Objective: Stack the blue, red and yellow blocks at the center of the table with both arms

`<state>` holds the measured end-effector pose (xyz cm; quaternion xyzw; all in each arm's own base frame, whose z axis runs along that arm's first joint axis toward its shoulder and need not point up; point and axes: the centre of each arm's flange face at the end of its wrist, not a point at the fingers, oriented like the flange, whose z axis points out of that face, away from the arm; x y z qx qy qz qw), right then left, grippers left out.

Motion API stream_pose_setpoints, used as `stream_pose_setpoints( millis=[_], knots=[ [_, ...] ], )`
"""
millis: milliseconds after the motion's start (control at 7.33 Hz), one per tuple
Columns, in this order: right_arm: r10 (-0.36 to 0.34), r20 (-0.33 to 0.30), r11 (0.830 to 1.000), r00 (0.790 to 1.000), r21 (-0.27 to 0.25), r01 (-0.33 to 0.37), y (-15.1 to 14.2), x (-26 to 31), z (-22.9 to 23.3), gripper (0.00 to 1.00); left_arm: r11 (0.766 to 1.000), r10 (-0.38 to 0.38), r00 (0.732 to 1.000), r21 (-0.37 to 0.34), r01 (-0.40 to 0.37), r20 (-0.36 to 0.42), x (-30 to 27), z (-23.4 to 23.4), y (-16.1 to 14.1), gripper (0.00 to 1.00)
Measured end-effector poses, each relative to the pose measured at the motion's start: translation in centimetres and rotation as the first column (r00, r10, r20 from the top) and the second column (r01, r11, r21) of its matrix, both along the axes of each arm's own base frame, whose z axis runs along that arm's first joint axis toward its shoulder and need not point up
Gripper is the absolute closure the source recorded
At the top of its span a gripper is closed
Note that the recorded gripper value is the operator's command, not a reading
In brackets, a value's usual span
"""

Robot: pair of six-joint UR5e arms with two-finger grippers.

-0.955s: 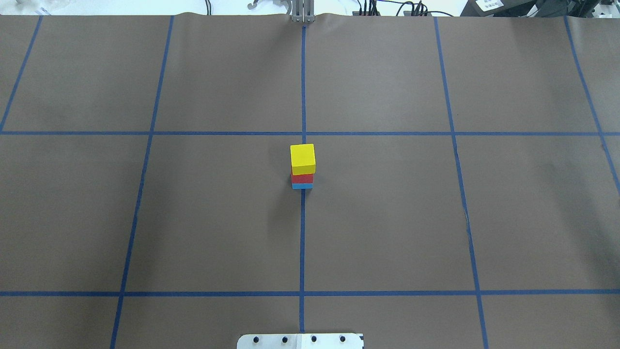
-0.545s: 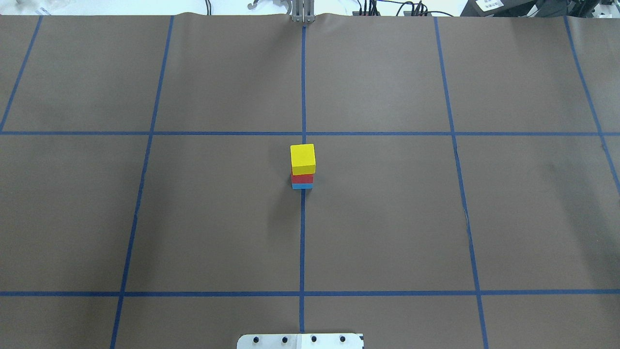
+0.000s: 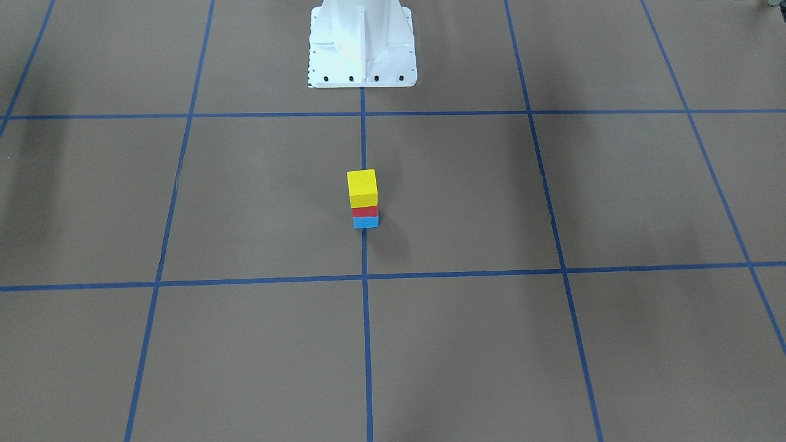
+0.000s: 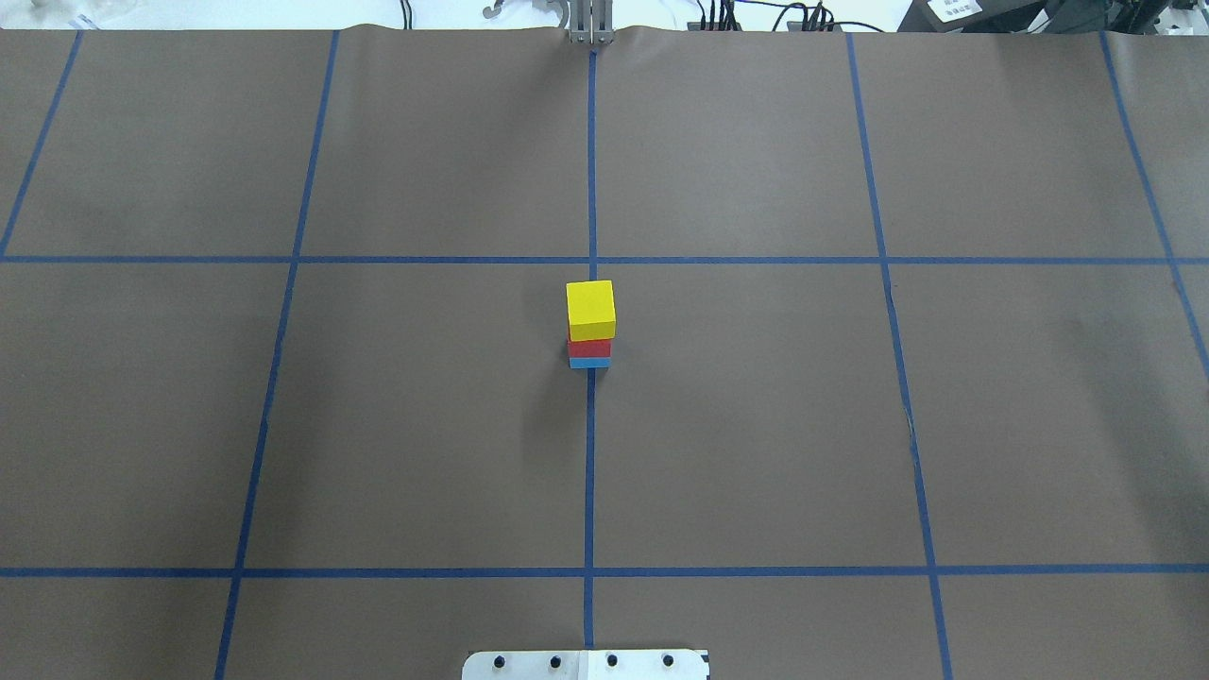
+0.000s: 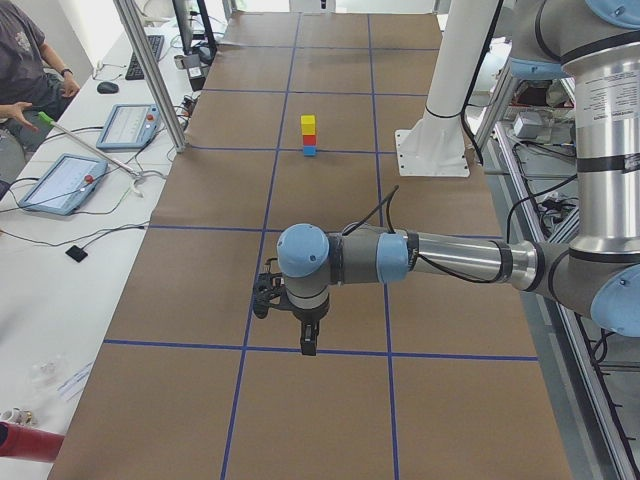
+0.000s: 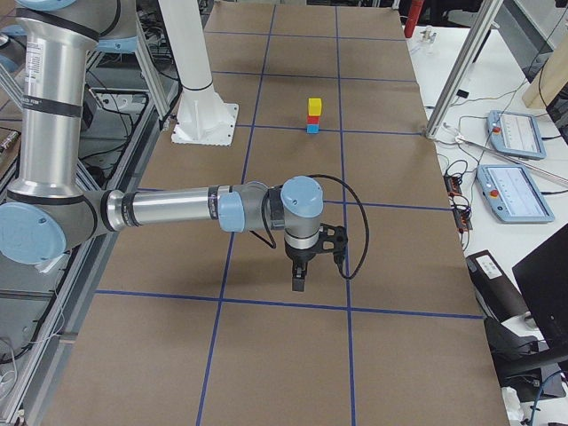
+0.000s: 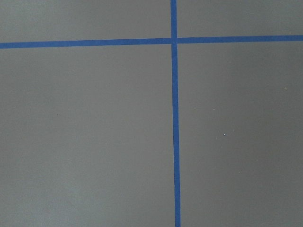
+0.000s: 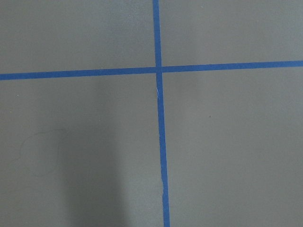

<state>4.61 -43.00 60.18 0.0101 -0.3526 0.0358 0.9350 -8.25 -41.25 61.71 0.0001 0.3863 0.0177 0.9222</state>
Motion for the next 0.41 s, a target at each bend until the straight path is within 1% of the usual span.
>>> stream_pose_setpoints(
  millis=[409],
  knots=[
    [-0.004,-0.005,1.000,1.000,-0.008,0.004,0.53,0.05,0.71,0.00,1.000,0.002,1.000,-0.001,-0.002,0.001,0.07,0.09,0.05,0.00]
  ],
)
